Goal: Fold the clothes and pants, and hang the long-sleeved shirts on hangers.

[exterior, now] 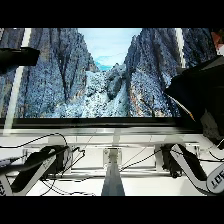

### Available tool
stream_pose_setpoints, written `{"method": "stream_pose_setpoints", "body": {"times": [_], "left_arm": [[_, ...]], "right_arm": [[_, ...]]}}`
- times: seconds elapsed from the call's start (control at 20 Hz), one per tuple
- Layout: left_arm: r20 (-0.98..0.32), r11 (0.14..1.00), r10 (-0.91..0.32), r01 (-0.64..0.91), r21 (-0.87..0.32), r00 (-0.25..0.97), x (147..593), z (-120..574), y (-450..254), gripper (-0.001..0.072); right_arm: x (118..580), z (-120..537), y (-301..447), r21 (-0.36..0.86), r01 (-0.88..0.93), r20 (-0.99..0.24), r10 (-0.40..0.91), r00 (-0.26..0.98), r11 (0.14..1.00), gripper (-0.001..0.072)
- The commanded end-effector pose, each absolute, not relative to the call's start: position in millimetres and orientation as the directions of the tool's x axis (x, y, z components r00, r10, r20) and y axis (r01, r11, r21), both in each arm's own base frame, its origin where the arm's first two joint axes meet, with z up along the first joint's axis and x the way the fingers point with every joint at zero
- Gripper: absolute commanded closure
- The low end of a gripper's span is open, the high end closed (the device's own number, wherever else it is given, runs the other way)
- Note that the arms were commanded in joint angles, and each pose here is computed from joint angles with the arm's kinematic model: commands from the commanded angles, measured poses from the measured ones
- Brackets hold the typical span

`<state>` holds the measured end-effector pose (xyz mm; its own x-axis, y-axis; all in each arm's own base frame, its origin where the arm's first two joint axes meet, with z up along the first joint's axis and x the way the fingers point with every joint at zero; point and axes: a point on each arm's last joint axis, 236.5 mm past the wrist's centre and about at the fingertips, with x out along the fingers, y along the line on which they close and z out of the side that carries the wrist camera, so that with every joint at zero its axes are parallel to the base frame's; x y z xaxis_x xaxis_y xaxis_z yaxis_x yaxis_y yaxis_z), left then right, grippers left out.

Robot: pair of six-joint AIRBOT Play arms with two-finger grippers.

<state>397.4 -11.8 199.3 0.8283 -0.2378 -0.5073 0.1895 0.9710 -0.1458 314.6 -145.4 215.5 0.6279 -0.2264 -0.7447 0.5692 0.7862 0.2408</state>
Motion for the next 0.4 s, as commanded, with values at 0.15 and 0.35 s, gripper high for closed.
{"method": "stream_pose_setpoints", "body": {"times": [0.15,0.35], "left_arm": [[-0.507,0.971,-0.237,0.189,-0.145,0.829,397,200,-12,0.0098],[-0.507,0.971,-0.237,0.189,-0.145,0.829,397,200,-12,0.0097]], "right_arm": [[361,207,0,-0.12,-0.082,-0.75,-0.036,0.661,0.989,0.0669],[366,191,12,-0.168,-0.128,-0.78,-0.053,0.623,0.977,0.0668]]}}
